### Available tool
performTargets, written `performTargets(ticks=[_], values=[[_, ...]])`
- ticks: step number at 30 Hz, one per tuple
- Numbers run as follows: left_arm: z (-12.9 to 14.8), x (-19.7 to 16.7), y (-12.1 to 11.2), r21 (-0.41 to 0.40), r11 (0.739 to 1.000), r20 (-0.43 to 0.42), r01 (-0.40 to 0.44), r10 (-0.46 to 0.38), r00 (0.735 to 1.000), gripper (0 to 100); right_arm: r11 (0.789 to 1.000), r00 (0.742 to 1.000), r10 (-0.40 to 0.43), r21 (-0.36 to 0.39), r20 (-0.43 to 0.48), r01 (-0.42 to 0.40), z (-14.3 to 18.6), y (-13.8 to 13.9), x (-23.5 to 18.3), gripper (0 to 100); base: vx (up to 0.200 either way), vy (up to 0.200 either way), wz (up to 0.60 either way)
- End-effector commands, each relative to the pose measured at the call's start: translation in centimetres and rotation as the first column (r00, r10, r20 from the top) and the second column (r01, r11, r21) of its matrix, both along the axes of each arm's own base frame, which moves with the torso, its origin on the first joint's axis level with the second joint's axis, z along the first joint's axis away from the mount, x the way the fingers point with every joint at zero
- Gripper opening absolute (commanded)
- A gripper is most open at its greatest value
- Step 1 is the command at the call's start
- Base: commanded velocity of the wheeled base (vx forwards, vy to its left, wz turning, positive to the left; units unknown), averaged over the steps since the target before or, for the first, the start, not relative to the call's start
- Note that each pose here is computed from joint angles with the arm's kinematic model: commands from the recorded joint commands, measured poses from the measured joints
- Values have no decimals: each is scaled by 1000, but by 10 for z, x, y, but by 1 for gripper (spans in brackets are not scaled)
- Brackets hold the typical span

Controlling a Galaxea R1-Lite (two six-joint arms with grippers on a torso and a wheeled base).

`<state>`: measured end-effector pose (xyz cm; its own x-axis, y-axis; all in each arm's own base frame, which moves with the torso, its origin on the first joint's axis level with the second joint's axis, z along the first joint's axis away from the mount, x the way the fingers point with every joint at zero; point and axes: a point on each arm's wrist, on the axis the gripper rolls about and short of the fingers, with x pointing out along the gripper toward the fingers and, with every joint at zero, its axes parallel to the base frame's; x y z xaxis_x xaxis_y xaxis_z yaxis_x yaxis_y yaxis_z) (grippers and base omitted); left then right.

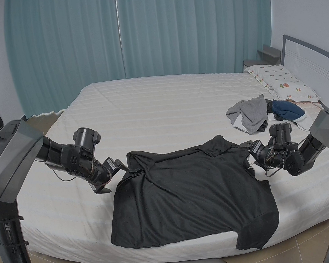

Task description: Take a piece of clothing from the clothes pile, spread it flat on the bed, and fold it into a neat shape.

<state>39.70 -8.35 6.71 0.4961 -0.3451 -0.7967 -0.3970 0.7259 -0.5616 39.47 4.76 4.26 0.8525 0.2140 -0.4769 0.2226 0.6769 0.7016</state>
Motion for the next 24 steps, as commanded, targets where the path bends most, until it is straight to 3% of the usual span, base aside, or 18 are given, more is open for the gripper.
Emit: performTargets(ticks=[1, 4, 9, 15, 19, 24], values=[[10, -32, 7, -13, 999, 21, -29, 29, 999, 100, 1000, 1000, 13, 14, -1, -13, -3, -7, -29, 100, 0, 0, 0], [-2, -44, 8, -61, 995, 25, -81, 83, 996, 100, 999, 999, 30, 11, 16, -30, -9, -12, -40, 100, 0, 0, 0], [-24, -63, 7, -77, 994, 29, -82, 85, 996, 100, 993, 994, 106, 46, 4, -106, -16, -11, -56, 100, 0, 0, 0], [-25, -73, 8, -152, 982, 141, -109, 131, 981, 100, 988, 988, 150, 20, 23, -151, -10, -6, -61, 100, 0, 0, 0], [-38, -85, 12, -154, 980, 79, -126, 139, 987, 100, 982, 982, 188, 12, 13, -188, -11, 6, -67, 100, 0, 0, 0], [-39, -86, 17, -162, 977, 71, -136, 149, 986, 100, 980, 980, 200, -17, 18, -200, -11, 6, -69, 100, 0, -200, 0]])
